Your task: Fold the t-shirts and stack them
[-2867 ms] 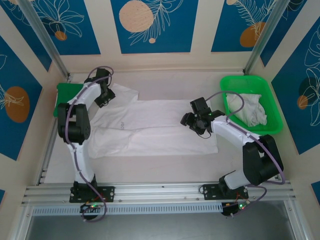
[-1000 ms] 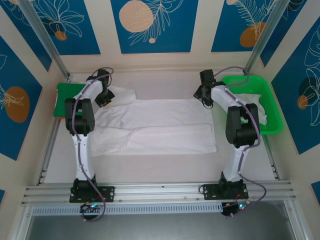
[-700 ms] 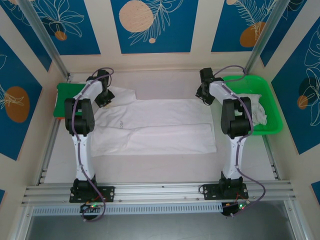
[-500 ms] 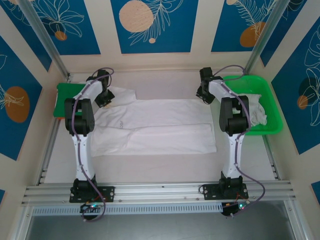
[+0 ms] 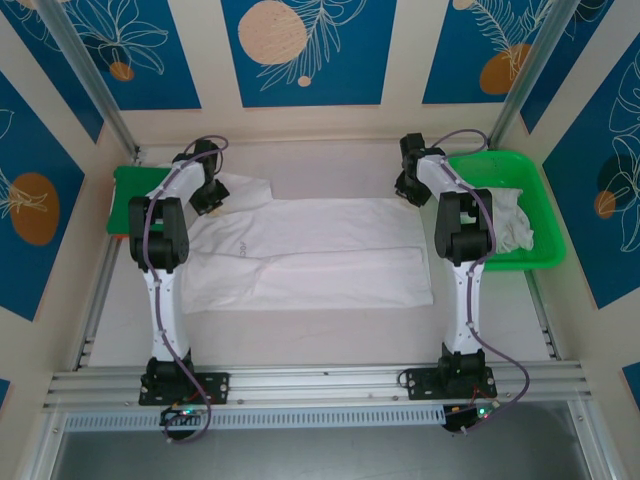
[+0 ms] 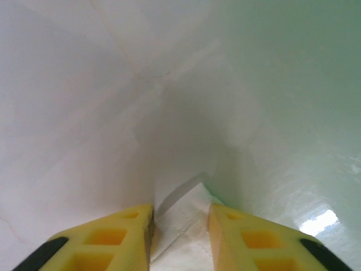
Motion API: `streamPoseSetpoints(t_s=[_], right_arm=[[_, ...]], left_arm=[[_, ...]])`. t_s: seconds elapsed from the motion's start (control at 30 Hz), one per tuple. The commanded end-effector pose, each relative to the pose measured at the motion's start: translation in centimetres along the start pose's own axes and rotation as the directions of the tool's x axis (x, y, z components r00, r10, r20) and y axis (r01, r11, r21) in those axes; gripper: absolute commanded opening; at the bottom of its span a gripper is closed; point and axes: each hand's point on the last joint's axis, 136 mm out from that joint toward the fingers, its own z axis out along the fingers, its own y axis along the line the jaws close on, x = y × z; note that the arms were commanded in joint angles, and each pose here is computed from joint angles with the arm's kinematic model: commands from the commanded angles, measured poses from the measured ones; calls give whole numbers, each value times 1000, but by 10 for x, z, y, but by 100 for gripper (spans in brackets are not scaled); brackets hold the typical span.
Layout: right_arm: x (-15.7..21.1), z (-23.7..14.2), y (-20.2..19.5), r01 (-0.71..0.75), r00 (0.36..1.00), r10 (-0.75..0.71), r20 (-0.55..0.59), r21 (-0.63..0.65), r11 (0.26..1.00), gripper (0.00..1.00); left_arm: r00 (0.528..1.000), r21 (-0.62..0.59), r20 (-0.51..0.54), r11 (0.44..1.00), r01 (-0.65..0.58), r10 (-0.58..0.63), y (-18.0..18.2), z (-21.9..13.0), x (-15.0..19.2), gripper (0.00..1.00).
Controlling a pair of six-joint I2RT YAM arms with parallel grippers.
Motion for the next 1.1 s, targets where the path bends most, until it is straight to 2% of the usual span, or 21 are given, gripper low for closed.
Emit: streamPoseSetpoints(t_s=[0.0, 0.13, 0.33, 0.53, 0.77, 1.07], right_arm=[[21, 12, -16, 11, 996, -5, -88, 65, 998, 22], [18, 7, -18, 7, 997, -2, -71, 71, 997, 0], [-3, -23, -8, 24, 999, -25, 36, 33, 999, 0], [-10, -57, -7, 47, 991, -48, 127, 6, 999, 0], [4, -85, -21, 59, 981, -51, 187, -38, 998, 0], [36, -122, -37, 72, 979, -48, 197, -118, 990, 0]], left_arm=[[1000, 14, -21, 1000, -8, 8, 5, -9, 4, 0], [1000, 21, -21, 1000, -7, 7, 4, -9, 4, 0], [1000, 44, -5, 999, -5, 5, 0, -19, -1, 0], [999, 76, 43, 997, -7, 4, -2, -48, -10, 0], [991, 118, 135, 993, -14, -2, 7, -89, -12, 0], [992, 131, 127, 991, -35, 18, 26, -111, 13, 0]])
